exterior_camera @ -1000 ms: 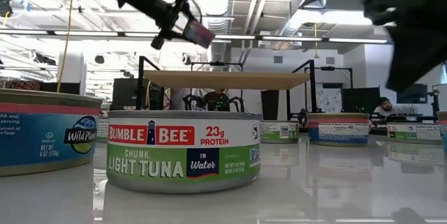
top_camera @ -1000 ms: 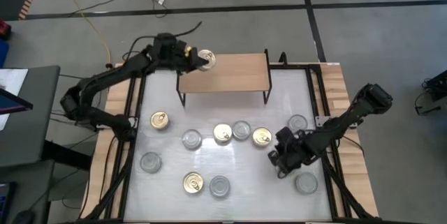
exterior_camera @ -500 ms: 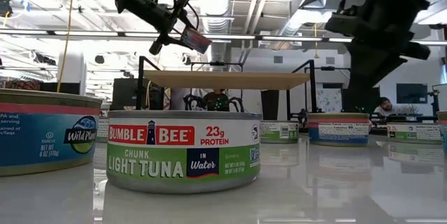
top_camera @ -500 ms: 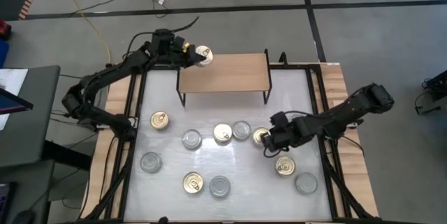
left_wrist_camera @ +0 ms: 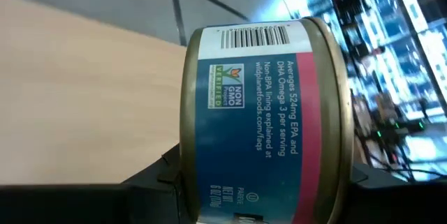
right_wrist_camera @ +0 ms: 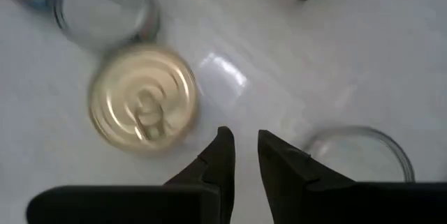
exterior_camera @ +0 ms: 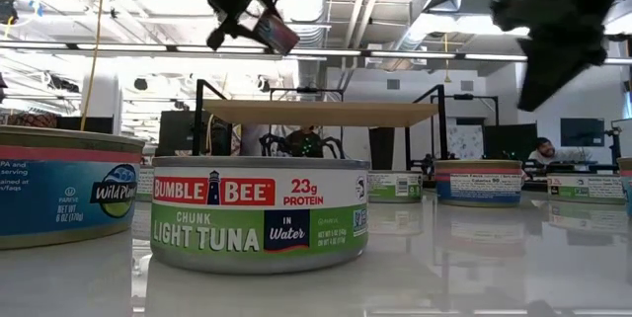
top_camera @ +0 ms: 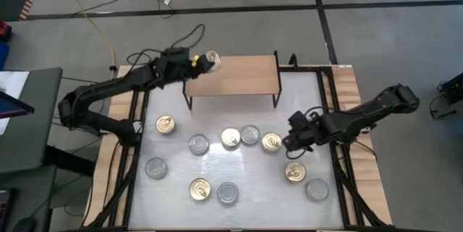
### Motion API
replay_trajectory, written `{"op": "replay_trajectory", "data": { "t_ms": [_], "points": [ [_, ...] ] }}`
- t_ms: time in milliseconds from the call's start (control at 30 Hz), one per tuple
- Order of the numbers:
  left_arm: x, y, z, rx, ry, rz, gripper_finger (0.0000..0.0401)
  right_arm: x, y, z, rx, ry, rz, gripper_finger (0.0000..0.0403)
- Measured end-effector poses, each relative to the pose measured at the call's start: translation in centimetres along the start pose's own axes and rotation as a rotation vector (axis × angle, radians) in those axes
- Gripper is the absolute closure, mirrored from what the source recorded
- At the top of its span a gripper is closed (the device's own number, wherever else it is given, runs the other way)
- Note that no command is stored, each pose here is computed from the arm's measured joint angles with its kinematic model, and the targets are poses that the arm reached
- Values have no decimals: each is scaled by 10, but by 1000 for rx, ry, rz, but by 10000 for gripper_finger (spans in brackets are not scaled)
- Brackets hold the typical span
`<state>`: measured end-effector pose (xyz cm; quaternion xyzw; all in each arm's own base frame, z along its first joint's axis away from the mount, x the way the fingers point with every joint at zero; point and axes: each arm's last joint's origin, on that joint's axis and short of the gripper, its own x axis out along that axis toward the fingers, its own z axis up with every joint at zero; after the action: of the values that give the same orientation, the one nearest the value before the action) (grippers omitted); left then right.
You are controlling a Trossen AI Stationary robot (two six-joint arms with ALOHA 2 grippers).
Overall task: Stack canned seafood by type on shelf
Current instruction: Put the blue and pink tuna can on the shelf
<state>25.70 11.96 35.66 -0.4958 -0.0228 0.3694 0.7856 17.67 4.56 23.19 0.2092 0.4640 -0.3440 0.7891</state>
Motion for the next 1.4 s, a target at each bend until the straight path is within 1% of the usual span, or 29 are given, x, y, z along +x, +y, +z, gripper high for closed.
{"op": "replay_trajectory", "data": {
  "t_ms": [100,167,300,433,567,633,733,833,967,1133,1267,1400],
  "points": [
    [-12,-13,-29,-49,-66,27,223,3,-20,-15,-41,46,86,305],
    [-21,-20,-50,-101,-123,24,223,3,-34,-23,-64,66,144,305],
    [-36,-14,-90,-213,-227,44,223,-4,-55,-31,-91,21,238,305],
    [-33,-5,-129,-352,-320,41,223,-12,-68,-33,-117,-27,323,305],
    [-9,-5,-152,-447,-376,2,223,-17,-73,-34,-127,-45,367,305],
    [6,-5,-155,-489,-407,-23,223,-18,-74,-34,-133,-49,375,305],
    [25,0,-152,-523,-441,-27,223,-18,-74,-34,-132,-49,377,305],
    [38,2,-143,-530,-408,-33,223,-18,-74,-34,-130,-49,378,305],
    [43,4,-135,-527,-401,-28,221,-18,-73,-33,-127,-54,385,305],
    [46,5,-130,-527,-409,-20,207,-19,-72,-32,-119,-66,401,305],
    [48,8,-127,-566,-416,-19,203,-19,-71,-32,-114,-72,409,305],
    [51,9,-123,-571,-429,-14,203,-19,-71,-31,-108,-73,409,305]
  ]
}}
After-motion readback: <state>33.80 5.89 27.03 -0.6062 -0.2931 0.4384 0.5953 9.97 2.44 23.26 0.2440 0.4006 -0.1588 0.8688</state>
